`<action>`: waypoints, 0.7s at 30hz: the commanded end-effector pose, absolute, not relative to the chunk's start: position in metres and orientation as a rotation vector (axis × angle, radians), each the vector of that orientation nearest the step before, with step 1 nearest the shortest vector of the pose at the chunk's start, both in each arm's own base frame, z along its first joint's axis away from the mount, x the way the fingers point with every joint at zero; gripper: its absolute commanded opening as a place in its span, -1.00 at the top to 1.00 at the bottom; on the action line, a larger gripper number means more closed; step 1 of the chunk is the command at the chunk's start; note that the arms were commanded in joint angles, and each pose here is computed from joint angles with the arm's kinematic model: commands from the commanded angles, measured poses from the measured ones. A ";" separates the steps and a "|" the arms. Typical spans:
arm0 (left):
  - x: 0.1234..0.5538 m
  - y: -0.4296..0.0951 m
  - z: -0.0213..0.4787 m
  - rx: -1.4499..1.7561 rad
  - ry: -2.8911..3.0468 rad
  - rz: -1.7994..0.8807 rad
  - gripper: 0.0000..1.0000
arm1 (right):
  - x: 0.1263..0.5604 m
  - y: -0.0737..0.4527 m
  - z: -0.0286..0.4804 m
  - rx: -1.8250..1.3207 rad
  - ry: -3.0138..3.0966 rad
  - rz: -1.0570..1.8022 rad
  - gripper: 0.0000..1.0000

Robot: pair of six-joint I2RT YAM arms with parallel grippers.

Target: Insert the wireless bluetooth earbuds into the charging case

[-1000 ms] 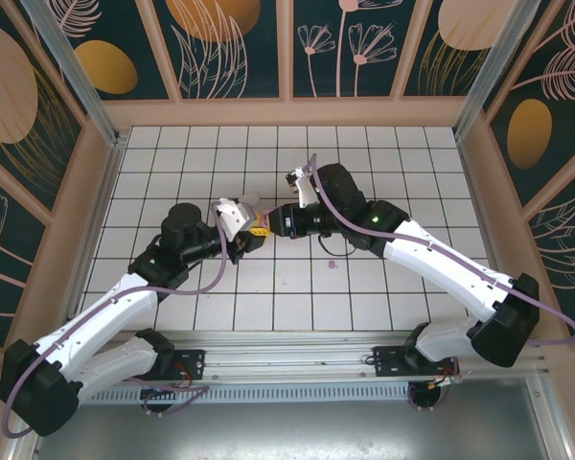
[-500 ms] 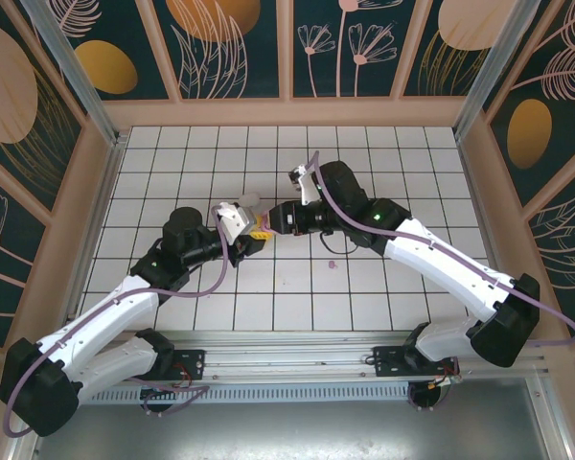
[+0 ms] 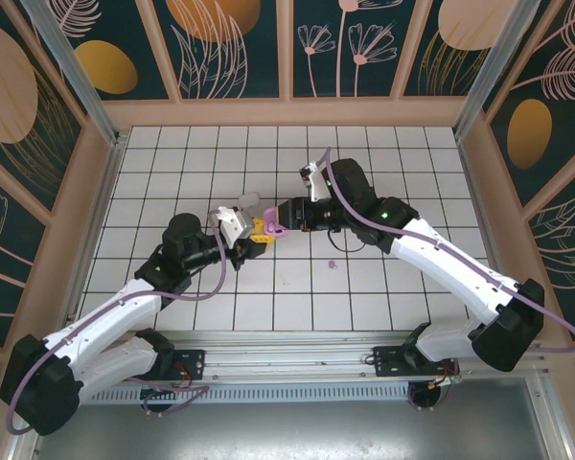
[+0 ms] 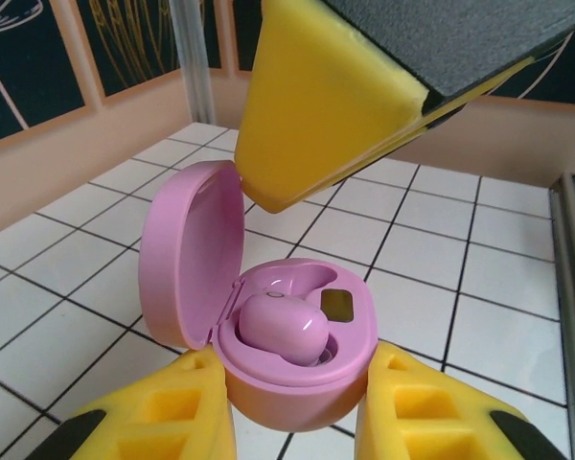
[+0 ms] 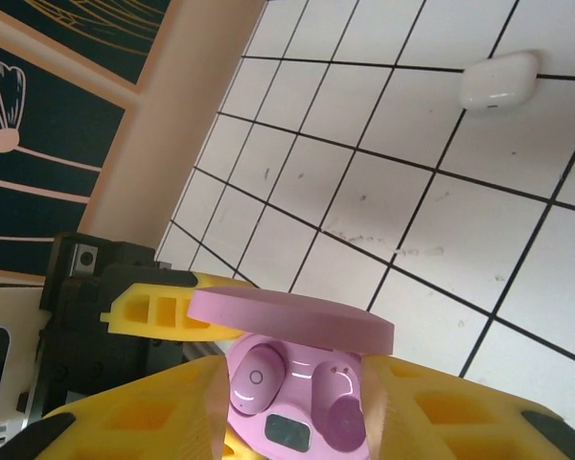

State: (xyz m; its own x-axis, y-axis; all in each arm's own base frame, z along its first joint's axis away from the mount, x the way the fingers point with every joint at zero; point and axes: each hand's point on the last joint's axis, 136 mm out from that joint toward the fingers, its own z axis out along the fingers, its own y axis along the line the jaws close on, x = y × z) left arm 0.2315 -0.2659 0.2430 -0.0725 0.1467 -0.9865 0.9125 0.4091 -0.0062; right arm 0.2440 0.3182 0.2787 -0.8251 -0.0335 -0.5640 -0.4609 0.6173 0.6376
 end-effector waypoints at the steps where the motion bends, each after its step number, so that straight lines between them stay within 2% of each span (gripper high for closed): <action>1: 0.219 -0.278 0.253 1.011 1.433 -0.972 1.00 | 0.253 0.305 0.285 -0.335 2.302 1.115 0.17; 9: 0.224 -0.297 0.237 1.049 1.442 -1.093 1.00 | 0.274 0.281 0.254 -0.239 2.364 1.100 0.18; 21: 0.248 -0.317 0.220 1.050 1.491 -1.145 1.00 | 0.282 0.256 0.254 -0.176 2.363 1.078 0.17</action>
